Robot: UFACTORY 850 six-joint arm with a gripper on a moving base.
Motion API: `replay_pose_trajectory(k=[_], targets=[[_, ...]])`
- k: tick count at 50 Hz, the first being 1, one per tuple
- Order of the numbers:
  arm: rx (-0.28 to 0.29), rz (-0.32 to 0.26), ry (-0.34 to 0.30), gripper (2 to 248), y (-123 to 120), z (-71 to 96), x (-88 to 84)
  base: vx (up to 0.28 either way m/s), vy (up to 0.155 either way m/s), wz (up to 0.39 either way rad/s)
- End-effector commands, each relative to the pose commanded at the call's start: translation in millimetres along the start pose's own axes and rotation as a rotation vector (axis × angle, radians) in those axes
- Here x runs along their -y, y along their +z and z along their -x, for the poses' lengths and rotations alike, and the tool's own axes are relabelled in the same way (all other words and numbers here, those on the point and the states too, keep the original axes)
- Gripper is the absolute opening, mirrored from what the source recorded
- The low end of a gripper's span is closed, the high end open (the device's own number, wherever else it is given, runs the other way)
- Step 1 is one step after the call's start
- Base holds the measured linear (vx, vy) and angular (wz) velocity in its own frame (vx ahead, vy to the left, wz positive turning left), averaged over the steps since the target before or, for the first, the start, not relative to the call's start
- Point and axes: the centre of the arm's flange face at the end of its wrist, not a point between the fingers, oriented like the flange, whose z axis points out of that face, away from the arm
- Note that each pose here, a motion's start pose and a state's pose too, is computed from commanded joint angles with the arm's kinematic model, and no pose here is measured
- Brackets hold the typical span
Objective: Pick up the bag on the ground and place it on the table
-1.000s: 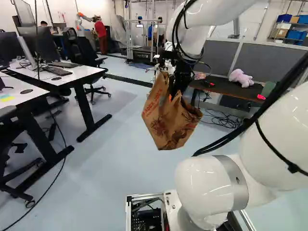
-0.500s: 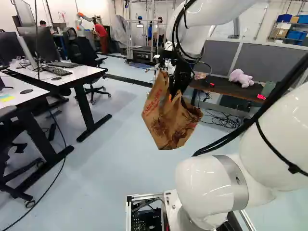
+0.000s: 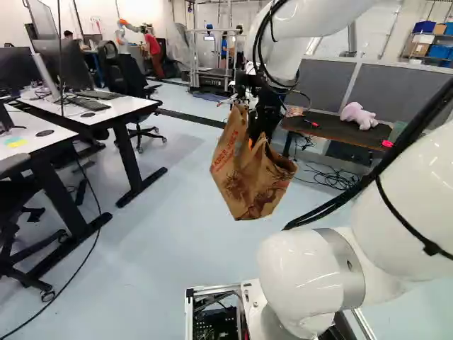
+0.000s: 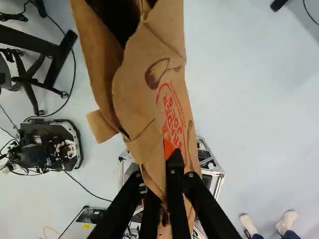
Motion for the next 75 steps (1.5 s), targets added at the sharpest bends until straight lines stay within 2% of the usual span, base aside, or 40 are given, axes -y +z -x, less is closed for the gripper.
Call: replay_pose_trajectory(k=[47, 75], targets=[[0.000, 0.000, 0.000, 21, 0.0, 0.0, 0.0, 0.001, -0.012, -0.057], [0.000, 0.000, 0.000, 21, 0.0, 0.0, 0.0, 0.002, -0.048, -0.228]])
